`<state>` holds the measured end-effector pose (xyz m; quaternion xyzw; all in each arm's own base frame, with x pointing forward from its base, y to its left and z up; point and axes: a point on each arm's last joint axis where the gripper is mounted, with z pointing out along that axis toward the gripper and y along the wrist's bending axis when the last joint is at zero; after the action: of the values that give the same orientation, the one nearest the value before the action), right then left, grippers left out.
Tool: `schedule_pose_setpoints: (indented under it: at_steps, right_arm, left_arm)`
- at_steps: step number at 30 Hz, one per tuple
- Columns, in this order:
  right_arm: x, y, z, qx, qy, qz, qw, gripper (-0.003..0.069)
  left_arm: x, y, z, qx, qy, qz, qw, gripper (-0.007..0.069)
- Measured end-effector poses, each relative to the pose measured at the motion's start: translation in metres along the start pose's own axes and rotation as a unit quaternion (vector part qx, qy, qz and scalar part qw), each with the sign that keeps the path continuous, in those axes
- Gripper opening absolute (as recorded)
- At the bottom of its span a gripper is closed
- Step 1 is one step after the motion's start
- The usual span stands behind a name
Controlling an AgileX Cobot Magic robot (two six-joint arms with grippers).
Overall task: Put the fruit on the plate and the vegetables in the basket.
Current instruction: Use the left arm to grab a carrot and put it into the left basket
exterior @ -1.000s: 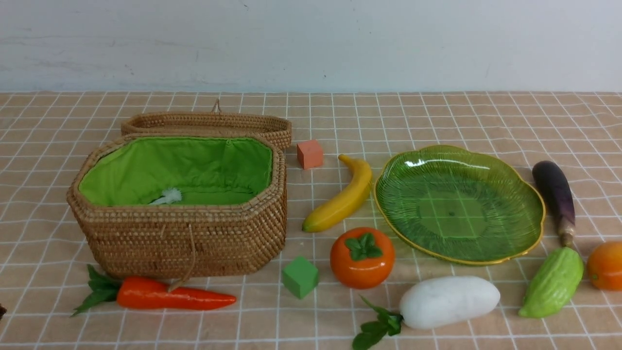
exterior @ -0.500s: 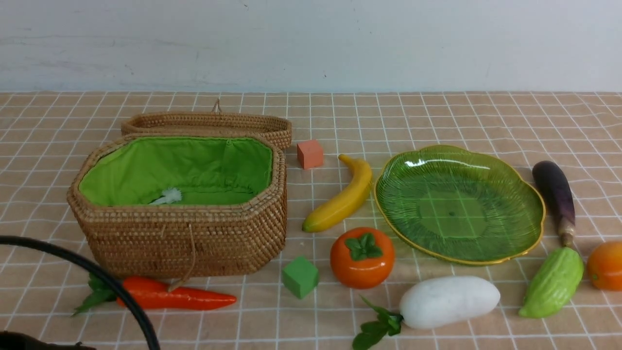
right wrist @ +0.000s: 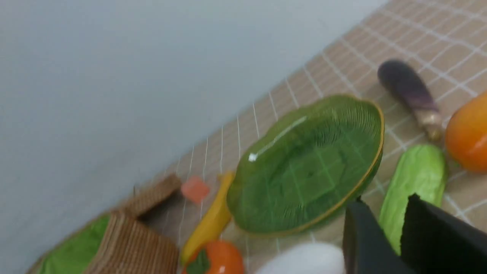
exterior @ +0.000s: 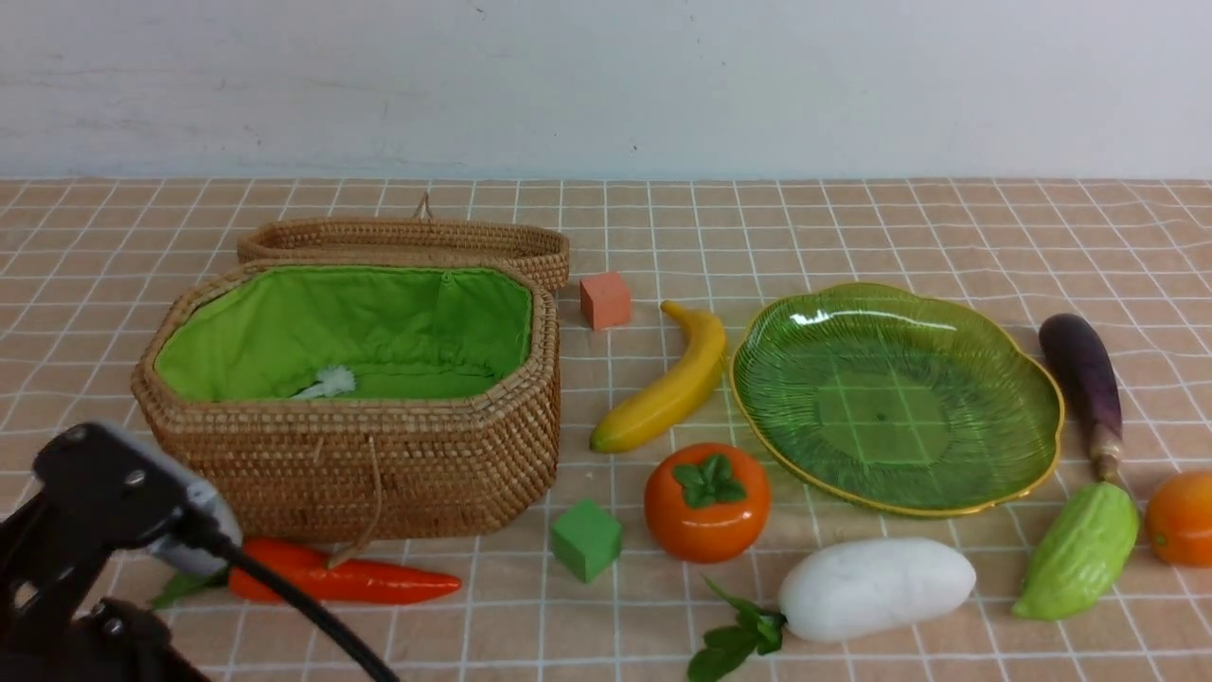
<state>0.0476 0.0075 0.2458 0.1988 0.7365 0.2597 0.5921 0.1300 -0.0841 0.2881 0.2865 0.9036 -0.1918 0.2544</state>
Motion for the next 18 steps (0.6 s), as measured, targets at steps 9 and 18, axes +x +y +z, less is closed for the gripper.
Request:
schedule_pose_setpoints:
  at_steps: [9, 18]
  right_arm:
    - [-0.066, 0.080, -0.040, -0.127, 0.255, -0.230, 0.931, 0.0135]
    - [-0.092, 0.091, -0.072, -0.222, 0.296, -0.289, 0.883, 0.0137]
  left_arm:
    - [-0.043, 0.004, 0.043, -0.007, 0.090, 0.200, 0.976, -0.0013]
    - [-0.058, 0.031, 0.100, -0.045, 0.167, 0.353, 0.919, 0.0074]
